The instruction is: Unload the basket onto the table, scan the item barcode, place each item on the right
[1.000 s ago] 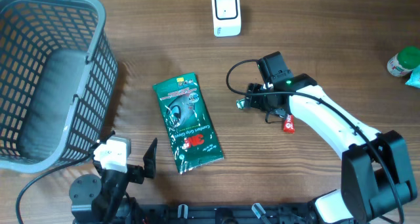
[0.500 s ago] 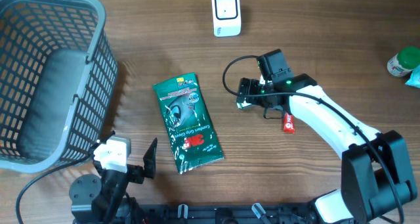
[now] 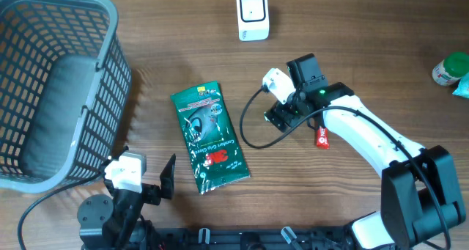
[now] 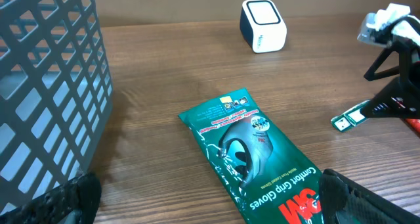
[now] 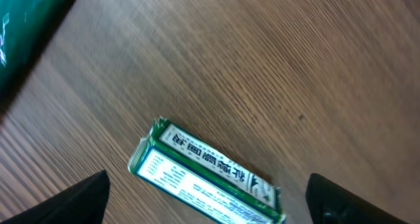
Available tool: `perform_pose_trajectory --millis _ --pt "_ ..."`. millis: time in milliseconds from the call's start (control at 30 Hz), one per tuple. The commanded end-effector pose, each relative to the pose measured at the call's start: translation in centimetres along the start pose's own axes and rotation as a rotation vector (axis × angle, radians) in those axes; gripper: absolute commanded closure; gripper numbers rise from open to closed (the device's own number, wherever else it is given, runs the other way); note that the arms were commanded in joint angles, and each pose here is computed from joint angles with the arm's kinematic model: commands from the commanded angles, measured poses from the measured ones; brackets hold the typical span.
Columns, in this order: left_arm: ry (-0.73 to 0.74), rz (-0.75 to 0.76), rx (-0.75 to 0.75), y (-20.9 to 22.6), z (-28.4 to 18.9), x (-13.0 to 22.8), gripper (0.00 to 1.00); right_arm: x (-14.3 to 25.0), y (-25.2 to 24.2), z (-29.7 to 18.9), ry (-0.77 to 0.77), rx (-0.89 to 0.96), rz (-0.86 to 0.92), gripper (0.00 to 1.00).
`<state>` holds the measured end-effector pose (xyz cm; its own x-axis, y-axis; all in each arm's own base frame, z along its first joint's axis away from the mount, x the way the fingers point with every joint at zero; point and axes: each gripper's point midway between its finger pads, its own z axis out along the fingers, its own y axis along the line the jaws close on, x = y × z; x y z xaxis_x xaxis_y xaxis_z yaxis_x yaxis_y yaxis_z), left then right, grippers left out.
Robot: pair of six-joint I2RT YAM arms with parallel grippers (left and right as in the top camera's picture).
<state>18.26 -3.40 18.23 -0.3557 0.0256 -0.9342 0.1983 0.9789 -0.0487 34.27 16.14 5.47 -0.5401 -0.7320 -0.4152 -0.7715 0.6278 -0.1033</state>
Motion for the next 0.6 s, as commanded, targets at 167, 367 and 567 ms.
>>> perform_pose_trajectory --millis 167,367,567 --pt "-0.002 -0.008 0.016 -0.3 0.1 0.1 0.0 2.7 0.8 1.0 0.11 -0.048 -0.182 0.18" --pt "-0.002 -0.008 0.016 -0.3 0.1 0.1 0.0 4.7 0.2 3.5 0.204 -0.03 -0.201 0.23" --pt "-0.002 -0.008 0.016 -0.3 0.1 0.1 0.0 4.3 -3.7 4.4 0.227 0.186 -0.109 0.89"
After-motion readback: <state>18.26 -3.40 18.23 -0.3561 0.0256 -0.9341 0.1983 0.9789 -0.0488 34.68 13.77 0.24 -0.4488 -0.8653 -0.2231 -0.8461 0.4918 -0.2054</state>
